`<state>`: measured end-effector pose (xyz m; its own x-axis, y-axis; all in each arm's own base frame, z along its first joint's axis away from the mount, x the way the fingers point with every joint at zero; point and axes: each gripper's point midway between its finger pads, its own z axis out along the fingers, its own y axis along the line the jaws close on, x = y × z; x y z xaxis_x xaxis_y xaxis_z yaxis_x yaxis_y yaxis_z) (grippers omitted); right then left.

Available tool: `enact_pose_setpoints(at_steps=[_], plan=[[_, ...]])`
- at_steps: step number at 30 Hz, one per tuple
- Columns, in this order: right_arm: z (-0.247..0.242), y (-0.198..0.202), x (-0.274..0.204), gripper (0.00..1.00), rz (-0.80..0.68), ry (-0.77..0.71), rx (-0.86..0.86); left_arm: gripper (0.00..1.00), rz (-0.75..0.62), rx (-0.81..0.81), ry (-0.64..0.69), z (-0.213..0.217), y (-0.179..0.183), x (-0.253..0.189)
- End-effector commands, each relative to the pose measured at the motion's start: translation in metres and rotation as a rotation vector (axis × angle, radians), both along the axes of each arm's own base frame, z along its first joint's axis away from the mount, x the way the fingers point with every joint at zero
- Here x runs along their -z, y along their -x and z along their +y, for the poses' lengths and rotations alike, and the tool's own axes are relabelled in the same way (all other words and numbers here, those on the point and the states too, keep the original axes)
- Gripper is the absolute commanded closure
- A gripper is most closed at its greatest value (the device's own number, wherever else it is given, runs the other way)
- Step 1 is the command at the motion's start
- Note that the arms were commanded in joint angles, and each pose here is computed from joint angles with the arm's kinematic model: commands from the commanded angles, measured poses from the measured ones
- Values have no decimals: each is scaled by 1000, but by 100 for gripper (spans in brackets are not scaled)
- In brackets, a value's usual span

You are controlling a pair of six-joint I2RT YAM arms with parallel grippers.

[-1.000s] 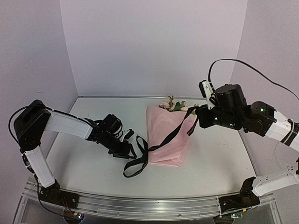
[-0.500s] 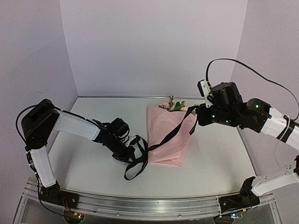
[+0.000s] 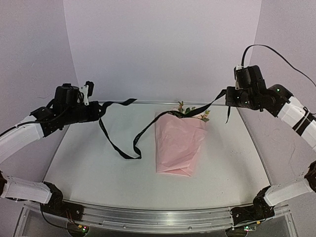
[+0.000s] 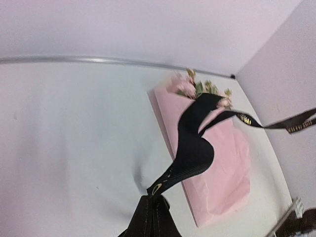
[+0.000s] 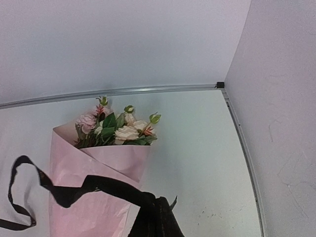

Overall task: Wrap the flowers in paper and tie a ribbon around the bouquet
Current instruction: Straighten the ribbon at the center of the board.

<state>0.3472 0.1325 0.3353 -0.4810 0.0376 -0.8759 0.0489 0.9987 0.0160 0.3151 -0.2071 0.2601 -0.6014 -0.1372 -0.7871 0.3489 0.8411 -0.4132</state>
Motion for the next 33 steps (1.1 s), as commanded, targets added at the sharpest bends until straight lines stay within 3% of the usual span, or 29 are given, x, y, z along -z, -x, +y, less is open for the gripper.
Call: enact_pose_setpoints(at_steps=[1,5,10,14,19,24,33], plan=[[-45,11,-40,100,-76,21,137,100,-131,-344,-86,67,-27,-50],[-79,22,-52,100,-88,41,230,100,-182,-545,-152,118,-41,-83],[-93,42,-68,100,-119,6,237,100,-343,-711,-177,158,-34,-159],[-105,58,-64,100,-85,42,256,100,-345,-780,-167,173,-23,-170],[-139,90,-40,100,-30,145,357,100,-213,-799,-161,179,-7,-118],[-169,118,6,100,70,237,468,100,-34,-799,-109,176,12,-30],[-217,139,96,100,282,293,738,100,199,-967,-31,193,49,101]])
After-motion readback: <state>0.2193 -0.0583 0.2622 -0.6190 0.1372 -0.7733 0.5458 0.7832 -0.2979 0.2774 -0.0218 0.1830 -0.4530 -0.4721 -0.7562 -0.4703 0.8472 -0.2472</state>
